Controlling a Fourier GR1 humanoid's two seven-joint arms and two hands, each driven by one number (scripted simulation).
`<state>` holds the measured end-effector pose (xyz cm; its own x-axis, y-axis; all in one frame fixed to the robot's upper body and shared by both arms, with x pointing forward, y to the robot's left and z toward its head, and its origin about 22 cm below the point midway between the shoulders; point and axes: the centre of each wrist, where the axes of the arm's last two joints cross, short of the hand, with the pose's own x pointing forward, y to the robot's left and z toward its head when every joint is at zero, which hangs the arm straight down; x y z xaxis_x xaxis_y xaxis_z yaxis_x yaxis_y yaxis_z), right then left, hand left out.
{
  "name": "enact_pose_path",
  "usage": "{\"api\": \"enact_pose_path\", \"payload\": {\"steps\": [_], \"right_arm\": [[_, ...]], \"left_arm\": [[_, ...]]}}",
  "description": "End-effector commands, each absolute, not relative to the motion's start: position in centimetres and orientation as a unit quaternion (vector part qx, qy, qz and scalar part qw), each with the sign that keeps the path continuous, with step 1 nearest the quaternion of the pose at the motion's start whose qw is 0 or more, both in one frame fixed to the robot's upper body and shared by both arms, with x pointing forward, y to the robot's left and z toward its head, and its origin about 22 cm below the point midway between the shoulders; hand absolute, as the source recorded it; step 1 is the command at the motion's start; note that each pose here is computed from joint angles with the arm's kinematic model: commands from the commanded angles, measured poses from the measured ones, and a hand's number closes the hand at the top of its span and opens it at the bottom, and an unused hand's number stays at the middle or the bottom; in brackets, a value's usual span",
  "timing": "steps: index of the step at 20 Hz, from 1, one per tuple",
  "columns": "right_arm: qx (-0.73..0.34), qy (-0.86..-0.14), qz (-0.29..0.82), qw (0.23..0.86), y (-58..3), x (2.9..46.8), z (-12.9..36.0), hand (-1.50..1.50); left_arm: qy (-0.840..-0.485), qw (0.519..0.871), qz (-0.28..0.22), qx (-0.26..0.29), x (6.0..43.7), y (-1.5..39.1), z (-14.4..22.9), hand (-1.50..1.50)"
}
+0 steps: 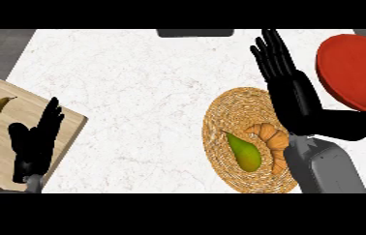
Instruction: Pick the croissant from the placemat and place it in the bowl
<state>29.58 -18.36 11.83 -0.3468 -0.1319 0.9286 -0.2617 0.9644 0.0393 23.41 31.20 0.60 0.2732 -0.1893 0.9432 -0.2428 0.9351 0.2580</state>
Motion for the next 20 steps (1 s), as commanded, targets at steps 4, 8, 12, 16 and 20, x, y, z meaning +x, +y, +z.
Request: {"api": "enact_pose_path", "payload": {"steps": [4, 8, 12, 16, 20], "right_arm": [[0.165, -0.841, 0.224, 0.464, -23.1, 29.9, 15.8, 1.5], [-0.14, -0.737, 0.434, 0.499, -29.2, 29.9, 18.0, -1.5], [-0.158, -0.748, 0.356, 0.537, -34.7, 25.0, 10.7, -1.5], [-0.148, -0.746, 0.404, 0.507, -37.1, 20.5, 9.9, -1.5], [-0.187, -0.734, 0.394, 0.521, -39.2, 19.1, 10.7, -1.5]], "left_arm": [[-0.673, 0.715, -0.01, 0.191, 26.3, 32.2, 4.4, 0.0], [-0.684, 0.706, -0.011, 0.183, 26.1, 31.5, 5.0, 0.0], [-0.697, 0.697, -0.014, 0.166, 25.6, 31.5, 4.6, 0.0], [-0.694, 0.702, -0.019, 0.158, 26.2, 31.3, 5.2, 0.0], [-0.7, 0.698, -0.018, 0.153, 27.1, 30.0, 6.4, 0.0]]}}
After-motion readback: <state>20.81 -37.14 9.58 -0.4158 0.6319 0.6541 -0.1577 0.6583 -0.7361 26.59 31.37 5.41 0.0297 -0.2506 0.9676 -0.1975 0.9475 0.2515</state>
